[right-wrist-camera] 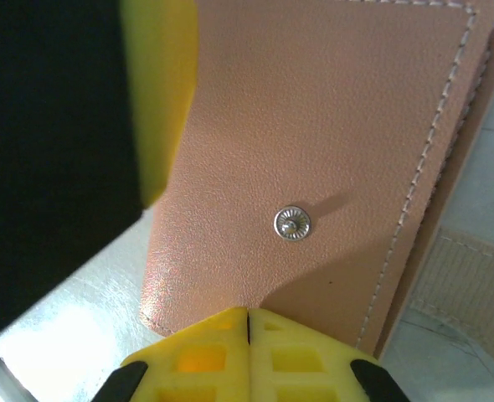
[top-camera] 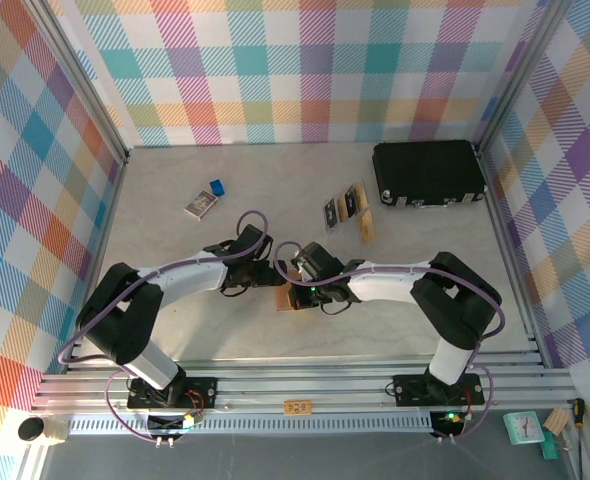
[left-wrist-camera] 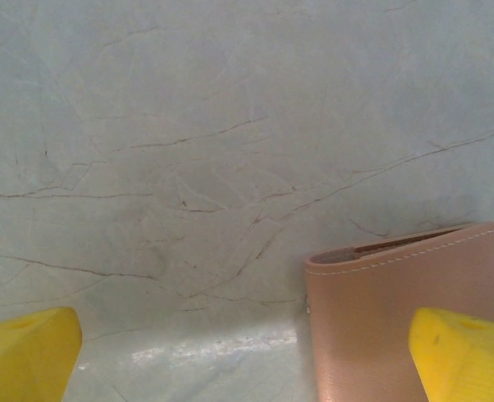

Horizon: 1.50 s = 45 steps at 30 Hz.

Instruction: Put the credit cards into the card holder

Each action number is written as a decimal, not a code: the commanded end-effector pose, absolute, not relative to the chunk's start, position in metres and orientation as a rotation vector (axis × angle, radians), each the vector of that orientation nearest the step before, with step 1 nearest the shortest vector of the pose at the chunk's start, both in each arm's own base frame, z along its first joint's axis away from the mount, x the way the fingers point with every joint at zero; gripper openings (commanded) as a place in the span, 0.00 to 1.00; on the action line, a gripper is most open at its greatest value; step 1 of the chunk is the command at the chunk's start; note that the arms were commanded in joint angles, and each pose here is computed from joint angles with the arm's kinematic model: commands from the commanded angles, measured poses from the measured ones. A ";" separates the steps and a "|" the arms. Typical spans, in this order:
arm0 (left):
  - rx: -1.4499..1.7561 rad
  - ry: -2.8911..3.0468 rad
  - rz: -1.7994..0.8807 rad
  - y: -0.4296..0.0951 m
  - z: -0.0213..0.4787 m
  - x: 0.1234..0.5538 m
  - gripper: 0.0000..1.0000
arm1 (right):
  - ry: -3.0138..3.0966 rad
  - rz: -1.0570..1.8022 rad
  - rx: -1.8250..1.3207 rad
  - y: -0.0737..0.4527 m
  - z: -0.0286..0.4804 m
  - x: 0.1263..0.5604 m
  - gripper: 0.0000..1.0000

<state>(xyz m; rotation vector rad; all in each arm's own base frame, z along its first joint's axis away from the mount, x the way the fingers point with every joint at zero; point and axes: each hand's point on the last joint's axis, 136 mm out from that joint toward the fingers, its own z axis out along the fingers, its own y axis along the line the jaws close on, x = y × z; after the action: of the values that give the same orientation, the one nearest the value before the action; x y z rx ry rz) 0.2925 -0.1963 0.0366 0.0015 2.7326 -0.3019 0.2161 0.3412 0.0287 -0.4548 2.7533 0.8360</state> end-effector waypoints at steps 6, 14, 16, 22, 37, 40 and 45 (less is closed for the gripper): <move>0.002 2.760 -0.073 -0.170 0.014 0.284 1.00 | 2.766 0.834 -0.448 0.336 0.040 0.216 0.04; -0.013 2.759 0.003 -0.165 0.005 0.281 1.00 | 2.693 0.751 -0.384 0.300 0.094 0.236 0.34; -0.017 2.754 0.022 -0.163 0.004 0.280 1.00 | 2.700 0.693 -0.349 0.287 0.098 0.241 0.42; -0.019 2.756 0.049 -0.160 0.002 0.276 0.99 | 2.736 0.605 -0.280 0.266 0.094 0.253 0.50; -0.008 2.764 0.067 -0.160 -0.006 0.272 0.99 | 2.781 0.642 -0.327 0.289 0.080 0.265 0.41; -0.008 2.765 0.061 -0.161 -0.007 0.271 0.99 | 2.793 0.634 -0.334 0.291 0.076 0.268 0.38; -0.009 2.768 0.057 -0.161 -0.009 0.271 0.99 | 2.816 0.614 -0.336 0.290 0.067 0.267 0.33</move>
<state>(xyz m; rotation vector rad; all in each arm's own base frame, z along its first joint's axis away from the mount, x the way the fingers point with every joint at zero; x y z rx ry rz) 0.2939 -0.1854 0.0224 -0.0288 2.6736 -0.1088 0.2678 0.2890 0.0691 -0.3110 2.8015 0.6169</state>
